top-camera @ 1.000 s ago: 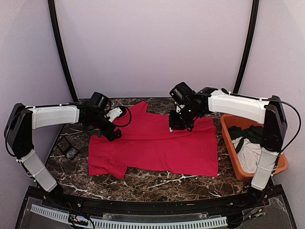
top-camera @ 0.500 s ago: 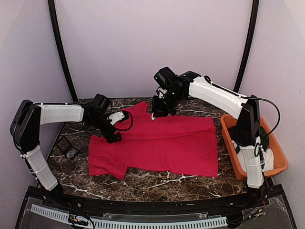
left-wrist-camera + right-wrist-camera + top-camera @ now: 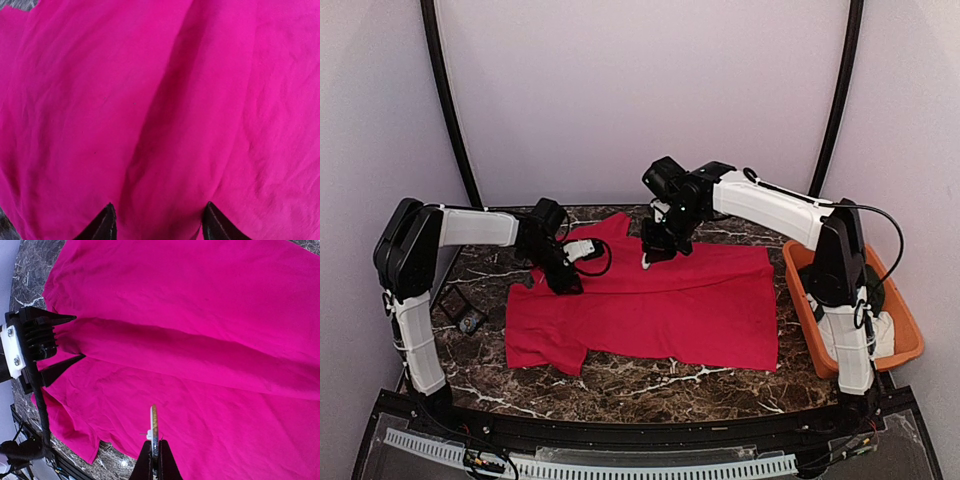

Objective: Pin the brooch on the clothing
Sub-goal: Pick up the flattened clothing from the center of the board, then pin the brooch onto the flattened clothing.

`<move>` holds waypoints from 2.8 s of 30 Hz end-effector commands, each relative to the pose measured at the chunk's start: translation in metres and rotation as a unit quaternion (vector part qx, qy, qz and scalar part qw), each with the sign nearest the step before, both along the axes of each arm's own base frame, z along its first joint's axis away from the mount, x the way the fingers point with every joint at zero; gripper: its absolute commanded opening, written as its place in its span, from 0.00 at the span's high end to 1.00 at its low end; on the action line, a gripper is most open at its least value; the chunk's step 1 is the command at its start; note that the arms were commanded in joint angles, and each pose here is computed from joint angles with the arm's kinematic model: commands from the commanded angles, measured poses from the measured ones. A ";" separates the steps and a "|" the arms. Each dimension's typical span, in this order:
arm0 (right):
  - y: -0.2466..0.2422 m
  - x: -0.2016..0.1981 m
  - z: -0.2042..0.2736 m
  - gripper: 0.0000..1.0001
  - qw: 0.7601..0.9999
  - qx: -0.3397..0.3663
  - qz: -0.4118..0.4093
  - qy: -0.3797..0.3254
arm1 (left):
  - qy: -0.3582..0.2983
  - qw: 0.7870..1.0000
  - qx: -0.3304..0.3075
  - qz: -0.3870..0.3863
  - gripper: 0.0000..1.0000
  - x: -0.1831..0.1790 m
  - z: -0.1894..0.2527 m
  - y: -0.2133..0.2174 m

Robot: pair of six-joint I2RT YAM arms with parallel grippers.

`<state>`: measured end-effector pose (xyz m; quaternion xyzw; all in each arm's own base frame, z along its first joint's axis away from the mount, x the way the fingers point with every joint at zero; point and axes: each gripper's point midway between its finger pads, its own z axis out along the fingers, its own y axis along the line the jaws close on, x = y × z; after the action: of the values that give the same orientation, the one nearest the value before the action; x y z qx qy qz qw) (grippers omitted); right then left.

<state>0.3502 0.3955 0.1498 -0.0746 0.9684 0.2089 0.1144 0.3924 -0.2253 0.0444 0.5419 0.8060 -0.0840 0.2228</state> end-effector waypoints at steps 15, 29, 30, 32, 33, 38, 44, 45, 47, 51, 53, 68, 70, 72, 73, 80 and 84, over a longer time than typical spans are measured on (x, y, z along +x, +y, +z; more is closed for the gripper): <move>0.046 -0.002 -0.010 1.00 0.995 0.078 0.045 0.033 | 0.037 0.993 -0.112 0.000 0.56 -0.003 0.028 -0.007; 0.055 0.004 -0.014 1.00 0.995 0.089 0.044 0.031 | 0.064 0.989 -0.132 0.035 0.61 0.008 0.018 0.004; 0.056 0.004 -0.015 1.00 0.995 0.090 0.043 0.031 | 0.069 0.988 -0.135 0.032 0.61 0.006 0.019 0.002; 0.057 0.004 -0.017 1.00 0.994 0.091 0.044 0.034 | 0.074 0.987 -0.141 0.028 0.60 0.004 0.020 0.000; 0.057 0.004 -0.017 1.00 0.994 0.092 0.043 0.035 | 0.075 0.986 -0.143 0.028 0.60 0.003 0.020 0.000; 0.058 0.004 -0.016 1.00 0.994 0.094 0.042 0.037 | 0.091 0.984 -0.149 0.021 0.59 -0.002 0.018 -0.003; 0.059 0.003 -0.014 1.00 0.994 0.096 0.044 0.036 | 0.110 0.983 -0.146 0.027 0.62 -0.001 0.007 -0.004; 0.058 0.004 -0.013 1.00 0.994 0.097 0.044 0.035 | 0.111 0.983 -0.145 0.028 0.64 -0.001 0.007 -0.004; 0.058 0.003 -0.014 1.00 0.994 0.097 0.044 0.036 | 0.111 0.983 -0.144 0.029 0.67 0.000 0.005 -0.004; 0.059 0.003 -0.018 1.00 0.994 0.097 0.044 0.039 | 0.115 0.982 -0.144 0.034 0.79 0.001 0.004 -0.005; 0.060 0.004 -0.021 1.00 0.993 0.097 0.043 0.041 | 0.115 0.982 -0.146 0.037 0.95 0.003 0.004 -0.006; 0.093 -0.008 -0.049 1.00 0.980 0.154 0.046 0.119 | 0.089 0.986 -0.130 0.047 0.99 -0.017 0.024 -0.027; 0.094 -0.008 -0.053 1.00 0.979 0.154 0.038 0.130 | 0.081 0.989 -0.117 0.049 0.99 -0.021 0.024 -0.028; 0.094 -0.008 -0.058 1.00 0.978 0.154 0.032 0.137 | 0.069 0.990 -0.110 0.046 0.99 -0.023 0.028 -0.030; 0.095 -0.008 -0.060 1.00 0.977 0.156 0.028 0.142 | 0.067 0.991 -0.110 0.045 0.99 -0.025 0.028 -0.032; 0.098 -0.011 -0.072 1.00 0.968 0.172 0.001 0.182 | 0.048 0.991 -0.116 0.043 0.99 -0.033 0.045 -0.037; 0.098 -0.011 -0.075 1.00 0.964 0.178 -0.011 0.197 | 0.047 0.992 -0.114 0.030 0.99 -0.043 0.048 -0.044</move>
<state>0.3390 0.4890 0.0895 -0.0242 0.9244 0.3783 -0.0428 0.3613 -0.2644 0.0778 0.4767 0.8236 -0.1945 0.2379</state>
